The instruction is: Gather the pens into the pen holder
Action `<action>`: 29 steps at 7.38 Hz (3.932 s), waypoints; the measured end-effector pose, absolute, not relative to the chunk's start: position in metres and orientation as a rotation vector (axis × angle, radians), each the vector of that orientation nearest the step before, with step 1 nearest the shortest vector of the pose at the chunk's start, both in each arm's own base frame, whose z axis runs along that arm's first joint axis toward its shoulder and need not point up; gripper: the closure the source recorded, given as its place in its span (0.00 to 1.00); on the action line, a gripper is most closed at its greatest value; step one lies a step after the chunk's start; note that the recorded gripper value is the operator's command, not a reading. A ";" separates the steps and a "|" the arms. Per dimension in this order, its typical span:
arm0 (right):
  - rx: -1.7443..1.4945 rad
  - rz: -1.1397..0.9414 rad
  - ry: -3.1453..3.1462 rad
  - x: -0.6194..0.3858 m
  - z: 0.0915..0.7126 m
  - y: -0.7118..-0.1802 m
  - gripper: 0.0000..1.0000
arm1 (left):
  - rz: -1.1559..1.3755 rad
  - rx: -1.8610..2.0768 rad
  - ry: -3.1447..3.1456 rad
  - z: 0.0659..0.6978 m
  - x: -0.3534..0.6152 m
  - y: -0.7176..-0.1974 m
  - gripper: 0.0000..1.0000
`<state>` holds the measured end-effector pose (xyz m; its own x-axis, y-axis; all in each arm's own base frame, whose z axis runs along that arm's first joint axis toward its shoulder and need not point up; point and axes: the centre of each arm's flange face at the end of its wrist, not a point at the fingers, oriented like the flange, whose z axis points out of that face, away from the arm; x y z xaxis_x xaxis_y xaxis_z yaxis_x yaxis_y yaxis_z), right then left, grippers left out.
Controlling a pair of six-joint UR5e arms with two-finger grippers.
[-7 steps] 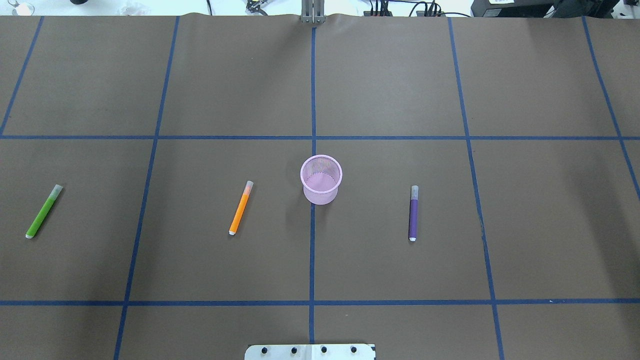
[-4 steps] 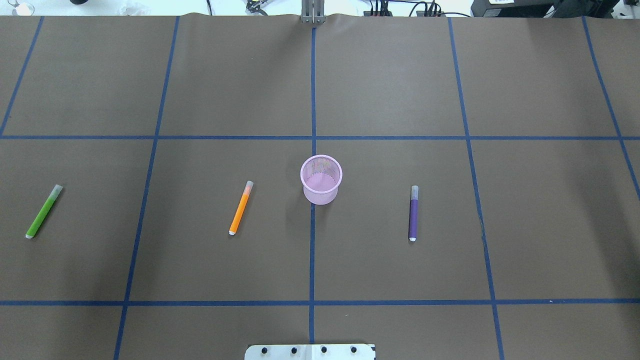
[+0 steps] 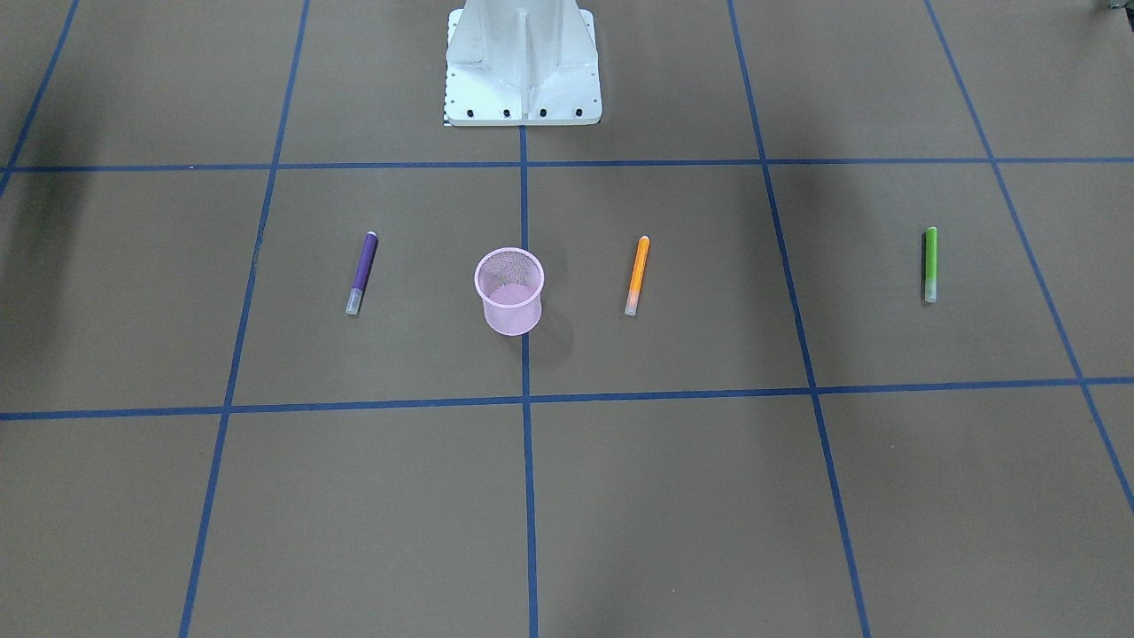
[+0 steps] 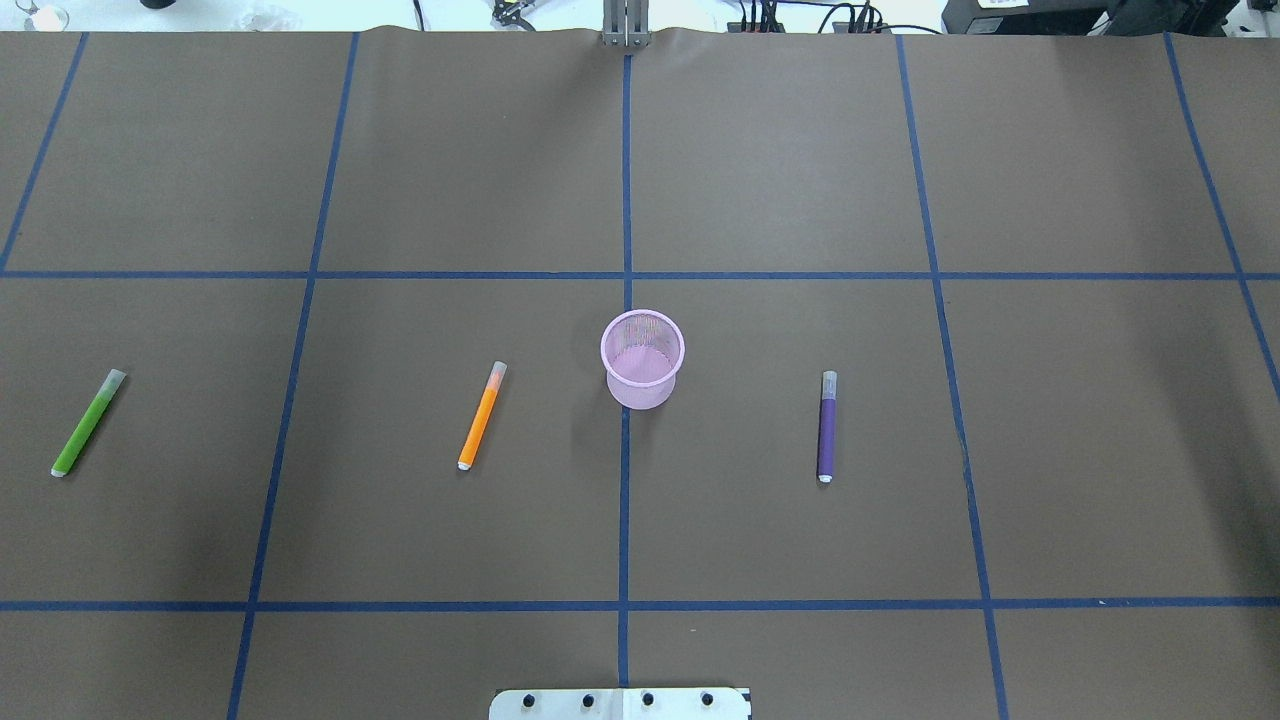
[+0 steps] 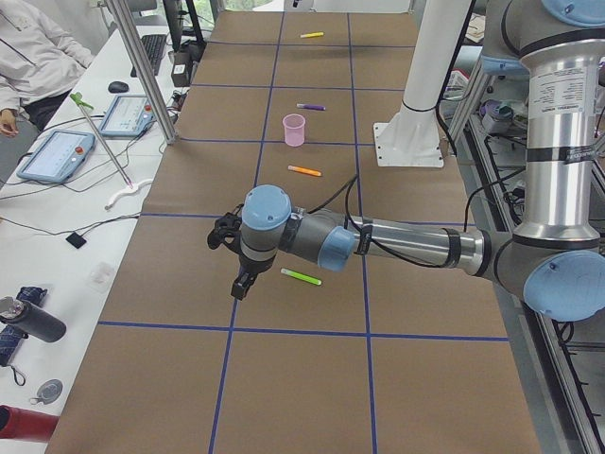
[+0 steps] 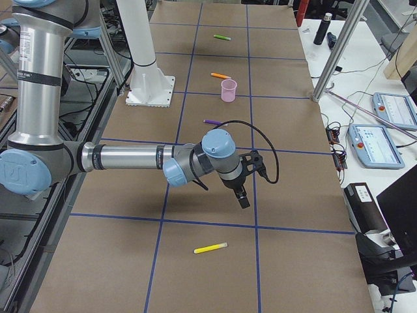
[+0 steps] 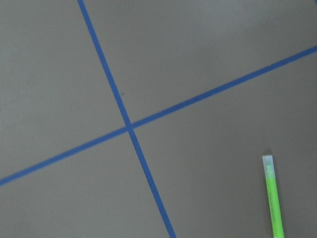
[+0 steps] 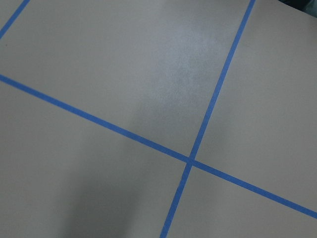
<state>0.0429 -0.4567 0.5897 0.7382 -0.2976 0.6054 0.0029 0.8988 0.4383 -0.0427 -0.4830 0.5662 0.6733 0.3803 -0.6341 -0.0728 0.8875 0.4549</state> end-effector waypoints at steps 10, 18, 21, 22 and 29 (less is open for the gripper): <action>0.380 -0.103 -0.798 -0.018 0.575 -0.463 0.01 | 0.185 0.328 0.790 0.610 0.221 -0.422 0.40; 0.377 -0.102 -0.797 -0.017 0.577 -0.463 0.01 | 0.254 0.320 0.778 0.625 0.234 -0.426 0.58; 0.377 -0.104 -0.795 -0.017 0.579 -0.461 0.01 | 0.261 0.321 0.776 0.626 0.234 -0.427 1.00; 0.376 -0.104 -0.795 -0.017 0.579 -0.461 0.01 | 0.261 0.323 0.777 0.625 0.234 -0.427 1.00; 0.404 -0.114 -0.806 -0.019 0.571 -0.464 0.01 | 0.300 0.590 0.986 0.447 0.256 -0.471 1.00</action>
